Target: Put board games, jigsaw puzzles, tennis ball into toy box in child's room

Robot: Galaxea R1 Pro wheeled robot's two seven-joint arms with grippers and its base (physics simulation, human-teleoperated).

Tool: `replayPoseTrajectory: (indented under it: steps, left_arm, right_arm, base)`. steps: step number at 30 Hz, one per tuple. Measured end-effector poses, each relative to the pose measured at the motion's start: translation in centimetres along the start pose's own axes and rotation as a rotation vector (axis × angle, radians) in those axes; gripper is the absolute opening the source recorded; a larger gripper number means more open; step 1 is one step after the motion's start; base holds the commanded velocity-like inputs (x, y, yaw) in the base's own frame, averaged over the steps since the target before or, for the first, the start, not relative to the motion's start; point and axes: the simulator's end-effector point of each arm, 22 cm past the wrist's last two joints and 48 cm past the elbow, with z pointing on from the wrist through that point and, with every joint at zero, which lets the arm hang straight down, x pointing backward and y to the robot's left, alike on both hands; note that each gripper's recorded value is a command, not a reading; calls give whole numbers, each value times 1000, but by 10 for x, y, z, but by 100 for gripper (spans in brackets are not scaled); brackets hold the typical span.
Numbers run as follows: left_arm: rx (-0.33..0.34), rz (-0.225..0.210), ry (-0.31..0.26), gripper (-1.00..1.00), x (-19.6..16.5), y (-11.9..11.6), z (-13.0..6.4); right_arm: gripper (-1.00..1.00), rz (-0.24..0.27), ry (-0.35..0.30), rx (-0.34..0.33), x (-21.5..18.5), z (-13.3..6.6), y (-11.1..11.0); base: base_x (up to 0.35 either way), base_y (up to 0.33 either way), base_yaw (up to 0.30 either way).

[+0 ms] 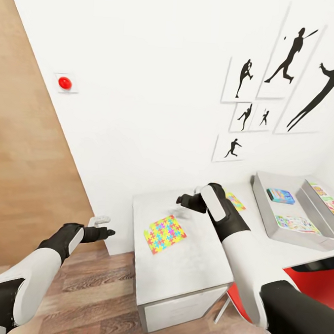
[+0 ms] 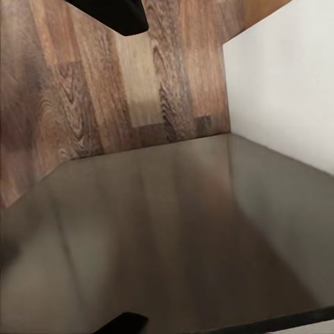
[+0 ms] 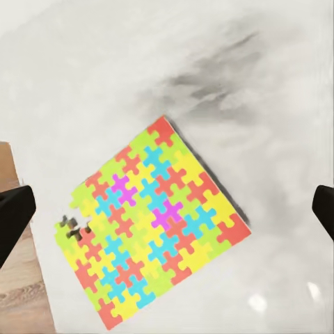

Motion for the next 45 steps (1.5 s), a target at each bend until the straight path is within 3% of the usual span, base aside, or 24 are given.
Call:
replayPoseTrajectory:
  steps: [5, 13, 45]
  left_arm:
    - [0, -2, 8, 100, 4, 2, 3]
    - [-2, -5, 19, 100, 9, 4, 8]
    - [-12, -16, 68, 100, 33, 13, 29]
  right_arm:
    - [100, 26, 43, 38, 10, 18, -13]
    - [100, 32, 67, 52, 19, 29, -20]
    - [100, 48, 87, 60, 35, 59, -22]
  base:
    - [0, 0, 0]
    - [0, 0, 0]
    - [0, 7, 0]
